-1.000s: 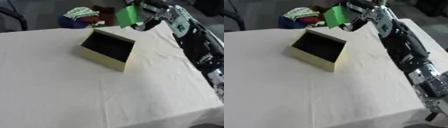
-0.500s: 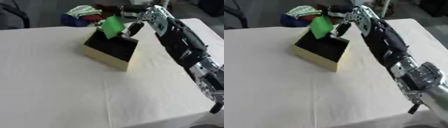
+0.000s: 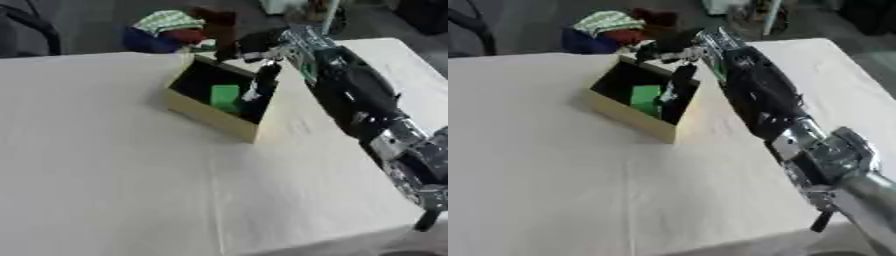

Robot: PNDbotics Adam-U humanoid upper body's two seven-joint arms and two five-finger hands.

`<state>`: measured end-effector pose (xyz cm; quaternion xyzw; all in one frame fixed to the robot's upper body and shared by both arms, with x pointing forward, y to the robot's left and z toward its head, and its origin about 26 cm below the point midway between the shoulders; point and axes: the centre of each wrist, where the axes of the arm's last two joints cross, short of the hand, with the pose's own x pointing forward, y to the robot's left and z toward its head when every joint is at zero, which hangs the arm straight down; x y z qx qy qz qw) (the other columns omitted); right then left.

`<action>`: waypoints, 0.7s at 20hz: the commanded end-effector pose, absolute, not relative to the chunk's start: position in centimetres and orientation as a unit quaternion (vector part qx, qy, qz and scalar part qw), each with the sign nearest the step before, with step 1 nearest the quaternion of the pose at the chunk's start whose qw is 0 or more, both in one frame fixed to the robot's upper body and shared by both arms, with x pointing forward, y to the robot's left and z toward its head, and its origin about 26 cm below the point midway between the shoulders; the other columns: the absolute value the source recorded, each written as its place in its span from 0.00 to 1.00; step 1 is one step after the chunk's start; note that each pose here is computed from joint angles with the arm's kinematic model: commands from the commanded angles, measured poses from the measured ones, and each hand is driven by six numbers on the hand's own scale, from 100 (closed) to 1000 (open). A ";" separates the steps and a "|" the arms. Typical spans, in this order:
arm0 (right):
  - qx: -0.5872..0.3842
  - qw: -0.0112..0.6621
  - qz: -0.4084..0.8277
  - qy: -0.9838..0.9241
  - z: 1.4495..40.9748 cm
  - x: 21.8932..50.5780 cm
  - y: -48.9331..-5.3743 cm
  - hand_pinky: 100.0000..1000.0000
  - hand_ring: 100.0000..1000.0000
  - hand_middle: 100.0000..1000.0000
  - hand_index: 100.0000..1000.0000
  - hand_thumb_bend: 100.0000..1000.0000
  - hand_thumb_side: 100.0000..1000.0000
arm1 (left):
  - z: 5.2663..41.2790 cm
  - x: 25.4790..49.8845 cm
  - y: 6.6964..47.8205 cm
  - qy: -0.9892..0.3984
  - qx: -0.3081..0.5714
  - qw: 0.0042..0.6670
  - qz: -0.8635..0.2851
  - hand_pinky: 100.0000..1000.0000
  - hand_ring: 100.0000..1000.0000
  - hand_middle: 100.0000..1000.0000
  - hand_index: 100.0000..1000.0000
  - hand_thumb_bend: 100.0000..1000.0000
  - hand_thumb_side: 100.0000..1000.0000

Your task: Pick up objects on the table and place them in the box.

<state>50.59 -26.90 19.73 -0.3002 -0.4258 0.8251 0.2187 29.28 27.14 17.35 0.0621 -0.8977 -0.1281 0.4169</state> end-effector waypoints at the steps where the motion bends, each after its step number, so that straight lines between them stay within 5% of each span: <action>1: -0.329 0.205 0.827 -0.408 21.6 50.7 -28.3 0.93 0.99 1.00 1.00 0.49 0.66 | 18.2 29.1 27.3 -0.902 0.068 0.404 -0.136 0.69 0.50 0.49 0.79 0.00 0.74; 9: -0.359 0.196 0.793 -0.451 23.7 50.3 -30.5 0.92 0.98 1.00 1.00 0.46 0.57 | 18.1 29.0 27.4 -0.901 0.070 0.407 -0.134 0.69 0.50 0.49 0.79 0.00 0.74; 14: -0.358 0.188 0.755 -0.517 25.7 49.4 -32.2 0.90 0.98 1.00 1.00 0.34 0.45 | 18.0 29.0 27.5 -0.900 0.072 0.409 -0.133 0.69 0.50 0.49 0.79 0.00 0.74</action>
